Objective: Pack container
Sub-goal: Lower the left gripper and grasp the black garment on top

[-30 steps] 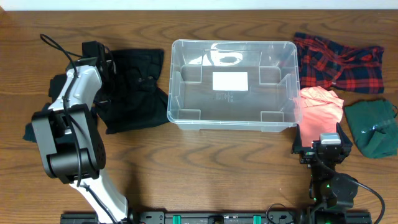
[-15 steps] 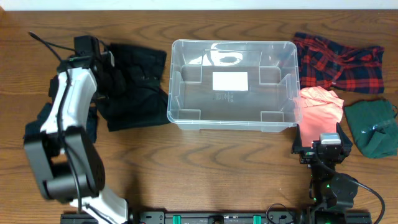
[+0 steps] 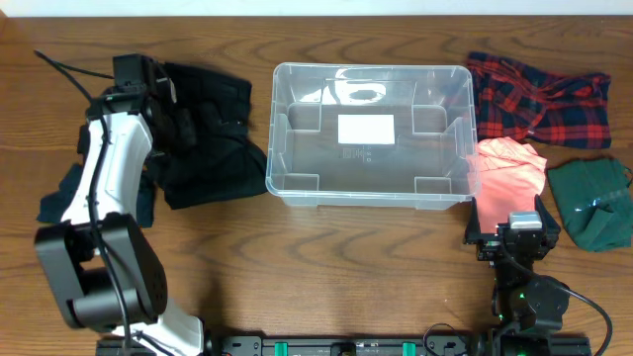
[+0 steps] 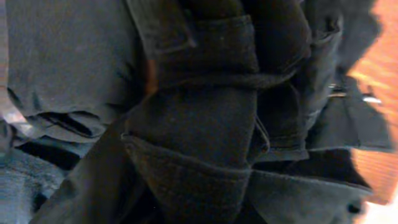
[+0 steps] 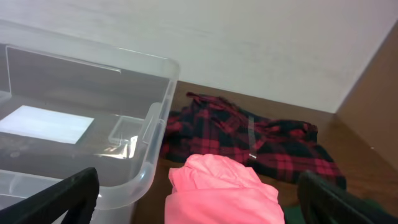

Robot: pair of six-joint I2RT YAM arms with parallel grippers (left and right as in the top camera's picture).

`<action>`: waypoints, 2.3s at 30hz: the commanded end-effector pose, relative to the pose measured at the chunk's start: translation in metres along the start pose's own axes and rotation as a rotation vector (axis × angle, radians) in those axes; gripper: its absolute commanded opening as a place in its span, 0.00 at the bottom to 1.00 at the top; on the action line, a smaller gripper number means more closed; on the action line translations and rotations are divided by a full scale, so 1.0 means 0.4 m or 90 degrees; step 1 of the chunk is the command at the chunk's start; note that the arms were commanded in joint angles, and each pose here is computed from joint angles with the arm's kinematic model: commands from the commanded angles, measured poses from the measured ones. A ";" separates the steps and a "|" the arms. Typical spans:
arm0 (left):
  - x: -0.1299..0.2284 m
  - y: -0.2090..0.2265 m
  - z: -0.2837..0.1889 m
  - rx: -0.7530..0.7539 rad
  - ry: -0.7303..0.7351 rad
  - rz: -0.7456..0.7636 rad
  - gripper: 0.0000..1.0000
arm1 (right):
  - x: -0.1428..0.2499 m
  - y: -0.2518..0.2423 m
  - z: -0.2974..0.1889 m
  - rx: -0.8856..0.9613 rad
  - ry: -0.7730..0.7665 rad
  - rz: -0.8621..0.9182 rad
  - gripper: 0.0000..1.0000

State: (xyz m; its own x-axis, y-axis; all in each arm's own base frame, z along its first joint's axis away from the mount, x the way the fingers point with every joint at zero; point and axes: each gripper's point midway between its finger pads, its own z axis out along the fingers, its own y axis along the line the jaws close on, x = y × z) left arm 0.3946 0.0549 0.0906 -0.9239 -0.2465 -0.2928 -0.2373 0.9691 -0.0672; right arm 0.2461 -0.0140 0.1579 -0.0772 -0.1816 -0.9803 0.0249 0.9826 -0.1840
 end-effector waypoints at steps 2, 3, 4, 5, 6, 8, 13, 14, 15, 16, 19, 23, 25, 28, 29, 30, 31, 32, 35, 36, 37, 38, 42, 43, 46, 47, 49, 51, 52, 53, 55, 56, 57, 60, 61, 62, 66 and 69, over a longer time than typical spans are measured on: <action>0.017 0.036 0.032 -0.053 0.021 -0.011 0.06 | 0.000 0.006 -0.001 -0.006 -0.001 -0.007 0.99; 0.022 0.037 0.040 -0.054 0.027 -0.012 0.06 | 0.000 0.006 -0.001 -0.006 -0.001 -0.007 0.99; 0.027 0.038 0.049 -0.055 0.034 -0.012 0.06 | 0.000 0.007 -0.001 -0.006 -0.001 -0.007 0.99; 0.032 0.039 0.059 -0.056 0.042 -0.012 0.06 | 0.000 0.006 -0.001 -0.006 -0.001 -0.007 0.99; 0.036 0.040 0.067 -0.057 0.049 -0.012 0.06 | 0.000 0.006 -0.001 -0.006 -0.001 -0.007 0.99; 0.041 0.043 0.083 -0.060 0.058 -0.009 0.24 | 0.000 0.007 -0.001 -0.006 -0.001 -0.007 0.99; 0.001 0.067 0.045 -0.089 0.031 0.022 0.80 | 0.000 0.006 -0.001 -0.006 -0.001 -0.007 0.99; -0.016 0.074 0.025 -0.098 0.016 0.020 0.83 | 0.000 0.006 -0.001 -0.006 -0.001 -0.007 0.99; -0.033 0.075 0.005 -0.099 0.000 0.019 0.84 | 0.000 0.006 -0.001 -0.006 -0.001 -0.007 0.99; -0.051 0.073 -0.017 -0.097 -0.019 0.017 0.86 | 0.000 0.007 -0.001 -0.006 -0.001 -0.007 0.99; -0.079 0.069 -0.058 -0.095 -0.057 0.016 0.90 | 0.000 0.007 -0.001 -0.006 -0.001 -0.007 0.99; -0.082 0.072 -0.050 -0.096 -0.059 0.018 0.90 | 0.000 0.006 -0.001 -0.006 -0.001 -0.007 0.99; -0.081 0.075 -0.031 -0.096 -0.059 0.016 0.90 | 0.000 0.007 -0.001 -0.006 -0.001 -0.007 0.99; -0.071 0.078 0.003 -0.097 -0.049 0.016 0.90 | 0.000 0.006 -0.001 -0.006 -0.001 -0.007 0.99; -0.067 0.079 0.014 -0.097 -0.042 0.016 0.90 | 0.000 0.006 -0.001 -0.006 -0.001 -0.007 0.99; -0.062 0.080 0.026 -0.098 -0.034 0.016 0.90 | 0.000 0.007 -0.001 -0.006 -0.001 -0.007 0.99; -0.058 0.081 0.037 -0.098 -0.026 0.016 0.90 | 0.000 0.007 -0.001 -0.006 -0.001 -0.007 0.99; -0.053 0.082 0.048 -0.099 -0.019 0.016 0.90 | 0.000 0.006 -0.001 -0.006 -0.001 -0.007 0.99; -0.038 0.084 0.079 -0.100 0.005 0.017 0.90 | 0.000 0.006 -0.001 -0.006 -0.001 -0.007 0.99; -0.032 0.085 0.088 -0.101 0.013 0.015 0.90 | 0.000 0.006 -0.001 -0.006 -0.001 -0.007 0.99; -0.024 0.085 0.096 -0.101 0.023 0.012 0.90 | 0.000 0.006 -0.001 -0.006 -0.001 -0.007 0.99; -0.015 0.086 0.103 -0.102 0.033 0.010 0.89 | 0.000 0.006 0.000 -0.006 -0.001 -0.007 0.99; 0.018 0.091 0.123 -0.105 0.072 0.007 0.84 | 0.000 0.007 -0.001 -0.006 -0.001 -0.007 0.99; 0.022 0.091 0.129 -0.105 0.076 0.007 0.84 | 0.000 0.006 -0.001 -0.006 -0.001 -0.007 0.99; 0.029 0.091 0.156 -0.104 0.088 0.006 0.84 | 0.000 0.007 -0.001 -0.006 -0.001 -0.007 0.99; 0.031 0.091 0.165 -0.104 0.091 0.005 0.84 | 0.000 0.006 -0.001 -0.006 -0.001 -0.007 0.99; 0.040 0.082 0.190 -0.089 0.103 0.002 0.84 | 0.000 0.006 -0.001 -0.006 -0.001 -0.007 0.99; 0.051 0.074 0.215 -0.075 0.117 0.001 0.84 | 0.000 0.006 -0.001 -0.006 -0.001 -0.007 0.99; 0.056 0.072 0.225 -0.071 0.123 0.000 0.80 | 0.000 0.006 -0.001 -0.006 -0.001 -0.007 0.99; 0.062 0.071 0.234 -0.069 0.130 0.000 0.69 | 0.000 0.006 0.000 -0.006 -0.001 -0.007 0.99; 0.068 0.072 0.235 -0.070 0.137 0.000 0.40 | 0.000 0.007 -0.001 -0.006 -0.001 -0.007 0.99; 0.068 0.072 0.231 -0.070 0.137 0.000 0.33 | 0.000 0.006 -0.001 -0.006 -0.001 -0.007 0.99; 0.067 0.071 0.222 -0.070 0.135 0.000 0.27 | 0.000 0.006 -0.001 -0.006 -0.001 -0.007 0.99; 0.053 0.069 0.186 -0.069 0.122 0.000 0.09 | 0.000 0.006 0.000 -0.006 -0.001 -0.007 0.99; 0.044 0.067 0.167 -0.068 0.114 0.000 0.06 | 0.000 0.006 -0.001 -0.006 -0.001 -0.007 0.99; 0.035 0.065 0.149 -0.067 0.103 0.000 0.06 | 0.000 0.006 0.000 -0.006 -0.001 -0.007 0.99; -0.011 0.057 0.056 -0.061 0.038 0.000 0.06 | 0.000 0.007 -0.001 -0.006 -0.001 -0.007 0.99; -0.044 0.048 -0.032 -0.056 -0.023 0.001 0.06 | 0.000 0.006 -0.001 -0.006 -0.001 -0.007 0.99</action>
State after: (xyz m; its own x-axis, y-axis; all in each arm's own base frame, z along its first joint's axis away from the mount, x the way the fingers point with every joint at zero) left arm 0.3953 0.0741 0.0533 -0.9519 -0.2391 -0.1915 -0.2476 0.9686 0.0212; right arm 0.2461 -0.0140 0.1579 -0.0772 -0.1816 -0.9803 0.0249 0.9826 -0.1840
